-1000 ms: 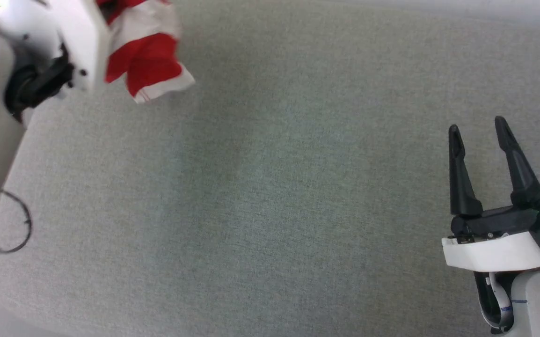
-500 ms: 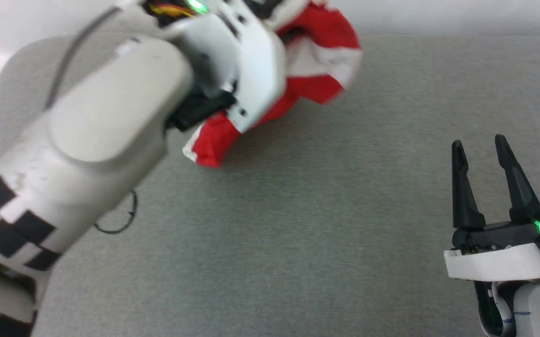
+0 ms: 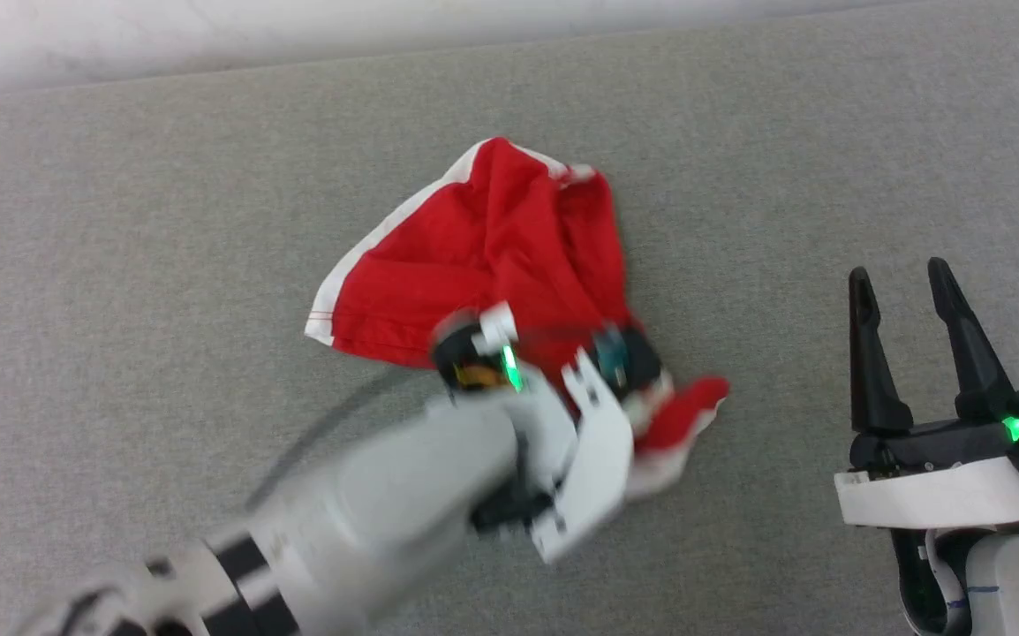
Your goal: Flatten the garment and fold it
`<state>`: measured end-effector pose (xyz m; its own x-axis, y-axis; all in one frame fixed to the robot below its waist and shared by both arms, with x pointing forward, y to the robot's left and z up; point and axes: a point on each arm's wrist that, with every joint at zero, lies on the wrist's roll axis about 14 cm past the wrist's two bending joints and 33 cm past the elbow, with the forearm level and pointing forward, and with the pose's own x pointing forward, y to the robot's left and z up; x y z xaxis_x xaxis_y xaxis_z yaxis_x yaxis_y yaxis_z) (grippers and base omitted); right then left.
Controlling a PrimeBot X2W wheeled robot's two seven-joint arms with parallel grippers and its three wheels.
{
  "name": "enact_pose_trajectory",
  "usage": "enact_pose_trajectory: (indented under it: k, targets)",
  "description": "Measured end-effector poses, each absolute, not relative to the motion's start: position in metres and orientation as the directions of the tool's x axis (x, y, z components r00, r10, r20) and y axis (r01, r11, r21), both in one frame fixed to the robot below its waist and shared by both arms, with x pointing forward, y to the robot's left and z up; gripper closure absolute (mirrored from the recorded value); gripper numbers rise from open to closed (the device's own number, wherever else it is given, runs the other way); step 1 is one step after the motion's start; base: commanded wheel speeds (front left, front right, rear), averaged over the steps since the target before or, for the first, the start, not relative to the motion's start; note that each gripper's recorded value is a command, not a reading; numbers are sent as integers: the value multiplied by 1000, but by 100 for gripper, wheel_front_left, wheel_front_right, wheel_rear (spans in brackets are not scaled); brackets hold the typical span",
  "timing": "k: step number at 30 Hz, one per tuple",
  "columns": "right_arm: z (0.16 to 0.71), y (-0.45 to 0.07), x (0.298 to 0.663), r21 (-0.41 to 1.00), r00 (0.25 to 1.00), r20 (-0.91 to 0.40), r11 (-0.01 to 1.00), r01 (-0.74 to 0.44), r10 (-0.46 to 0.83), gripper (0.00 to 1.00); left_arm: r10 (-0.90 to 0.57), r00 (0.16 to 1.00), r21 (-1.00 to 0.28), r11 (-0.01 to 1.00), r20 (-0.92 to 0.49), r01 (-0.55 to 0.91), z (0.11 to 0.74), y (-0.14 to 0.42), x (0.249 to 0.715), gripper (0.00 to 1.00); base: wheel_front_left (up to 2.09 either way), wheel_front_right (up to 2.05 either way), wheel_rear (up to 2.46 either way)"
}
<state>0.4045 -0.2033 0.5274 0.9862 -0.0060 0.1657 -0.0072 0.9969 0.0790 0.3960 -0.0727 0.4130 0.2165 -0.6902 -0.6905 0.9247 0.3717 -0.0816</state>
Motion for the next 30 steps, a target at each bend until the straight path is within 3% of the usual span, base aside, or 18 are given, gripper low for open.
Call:
enact_pose_trajectory:
  k: [3, 6, 7, 8, 11, 15, 19, 22, 26, 30]
  targets:
    - [526, -208, 403, 75, 987, 160, 997, 7, -19, 0, -669, 118, -140, 319, -734, 937, 388, -79, 354, 100, 0, 0, 0]
    - [529, -208, 402, 74, 986, 168, 997, 7, -20, 0, -669, 111, -125, 295, -735, 947, 390, -82, 343, 100, 0, 0, 0]
    - [531, -208, 402, 74, 985, 173, 997, 7, -19, 0, -681, 125, -111, 292, -722, 950, 392, -83, 343, 34, 0, 0, 0]
    - [532, -208, 401, 74, 984, 177, 997, 4, -17, 0, -699, 146, -94, 293, -700, 952, 396, -84, 345, 0, 0, 0, 0]
    - [536, -205, 398, 73, 983, 186, 997, -4, -10, 0, -772, 203, -64, 300, -603, 952, 415, -91, 351, 0, 0, 0, 0]
    - [537, -204, 389, 74, 983, 185, 997, -5, -9, 0, -878, 306, -1, 329, -368, 944, 467, -102, 369, 0, 0, 0, 0]
    - [538, -200, 381, 72, 982, 187, 997, -16, 2, 0, -889, 443, 64, 438, -115, 897, 526, -97, 391, 0, 0, 0, 0]
    - [542, -192, 380, 75, 980, 198, 996, -42, 26, 0, -821, 569, 135, 569, 45, 811, 560, -75, 410, 0, 0, 0, 0]
    - [549, -182, 381, 77, 974, 222, 994, -72, 54, 0, -609, 771, 133, 793, 188, 594, 594, -18, 440, 0, 0, 0, 0]
    - [555, -175, 383, 74, 968, 238, 993, -95, 75, 0, -367, 867, 97, 930, 336, 355, 631, 44, 446, 0, 0, 0, 0]
